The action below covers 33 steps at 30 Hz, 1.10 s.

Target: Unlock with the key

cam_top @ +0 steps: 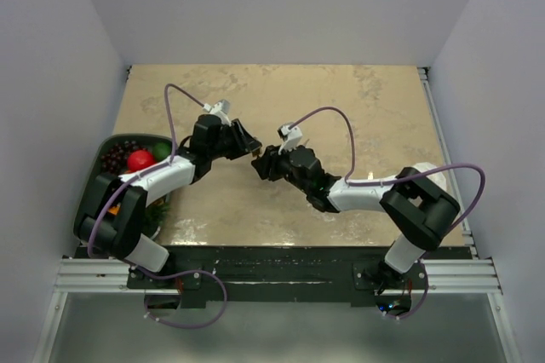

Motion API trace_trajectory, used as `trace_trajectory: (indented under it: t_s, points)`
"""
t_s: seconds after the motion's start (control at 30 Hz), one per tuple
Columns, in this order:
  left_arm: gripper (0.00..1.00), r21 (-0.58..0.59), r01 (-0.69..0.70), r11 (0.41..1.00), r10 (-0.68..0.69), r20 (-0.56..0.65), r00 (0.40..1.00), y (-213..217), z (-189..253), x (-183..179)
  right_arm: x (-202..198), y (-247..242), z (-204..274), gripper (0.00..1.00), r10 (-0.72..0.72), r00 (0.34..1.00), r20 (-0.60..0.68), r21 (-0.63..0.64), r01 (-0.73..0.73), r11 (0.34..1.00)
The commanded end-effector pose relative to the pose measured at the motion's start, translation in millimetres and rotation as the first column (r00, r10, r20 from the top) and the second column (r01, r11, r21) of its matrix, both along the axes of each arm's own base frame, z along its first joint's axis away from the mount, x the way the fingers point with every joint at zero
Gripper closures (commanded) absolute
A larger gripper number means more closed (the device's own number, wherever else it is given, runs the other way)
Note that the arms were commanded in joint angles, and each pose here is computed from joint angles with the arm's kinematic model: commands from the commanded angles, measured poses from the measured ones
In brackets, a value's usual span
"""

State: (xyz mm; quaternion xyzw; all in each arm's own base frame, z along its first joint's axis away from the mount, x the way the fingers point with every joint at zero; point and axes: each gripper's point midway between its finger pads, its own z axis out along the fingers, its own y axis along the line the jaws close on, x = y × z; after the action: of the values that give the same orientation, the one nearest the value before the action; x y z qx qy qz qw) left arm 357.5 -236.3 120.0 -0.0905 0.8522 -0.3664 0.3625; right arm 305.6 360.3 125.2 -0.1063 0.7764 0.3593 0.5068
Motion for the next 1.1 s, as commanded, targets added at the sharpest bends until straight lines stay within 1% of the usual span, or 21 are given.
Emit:
trace_trajectory:
  t_s: [0.0, 0.23, 0.3, 0.37, 0.43, 0.6, 0.67, 0.8, 0.9, 1.07]
  points:
    - [1.00, -0.012, -0.012, 1.000, 0.013, 0.076, 0.997, 2.7, 22.7, 13.6, -1.7, 7.9, 28.6, 0.53, -0.014, 1.000, 0.001, 0.068, 0.014, 0.998]
    - [1.00, -0.017, -0.010, 1.000, 0.011, 0.080, 0.997, 3.3, 24.4, 13.0, 4.9, -0.1, 23.9, 0.48, -0.071, 0.997, -0.020, 0.038, 0.072, 0.997]
    - [1.00, -0.019, -0.009, 1.000, 0.011, 0.086, 0.996, 3.1, 26.6, 13.4, 5.6, 2.1, 24.3, 0.52, -0.074, 0.997, -0.029, 0.043, 0.075, 0.996]
    - [1.00, -0.021, -0.008, 1.000, 0.010, 0.088, 0.996, 3.0, 27.6, 13.0, 7.1, 2.9, 27.5, 0.58, -0.079, 0.996, -0.035, 0.050, 0.080, 0.996]
    - [1.00, -0.023, -0.004, 1.000, 0.006, 0.089, 0.996, 2.4, 27.7, 12.5, 7.4, 4.2, 31.4, 0.60, -0.073, 0.997, -0.032, 0.048, 0.075, 0.996]
    - [1.00, -0.029, 0.003, 1.000, 0.000, 0.091, 0.996, 1.3, 29.2, 11.8, 10.3, 2.4, 37.9, 0.60, -0.089, 0.996, -0.026, 0.052, 0.091, 0.995]
    - [1.00, -0.032, 0.002, 1.000, 0.001, 0.093, 0.996, 1.5, 30.5, 11.3, 12.3, 1.1, 33.1, 0.60, -0.097, 0.995, -0.038, 0.030, 0.098, 0.995]
    - [1.00, -0.036, 0.007, 0.999, -0.003, 0.099, 0.995, 1.0, 33.1, 10.6, 15.9, -1.5, 29.7, 0.60, -0.110, 0.993, -0.050, 0.027, 0.112, 0.993]
    - [1.00, -0.041, 0.009, 0.999, -0.005, 0.104, 0.995, 0.3, 35.2, 10.8, 18.1, -0.4, 29.9, 0.62, -0.103, 0.993, -0.052, 0.030, 0.105, 0.994]
    - [1.00, -0.045, 0.014, 0.999, -0.009, 0.103, 0.995, -0.4, 35.3, 9.6, 21.2, 1.1, 27.7, 0.70, -0.093, 0.994, -0.063, 0.036, 0.095, 0.995]
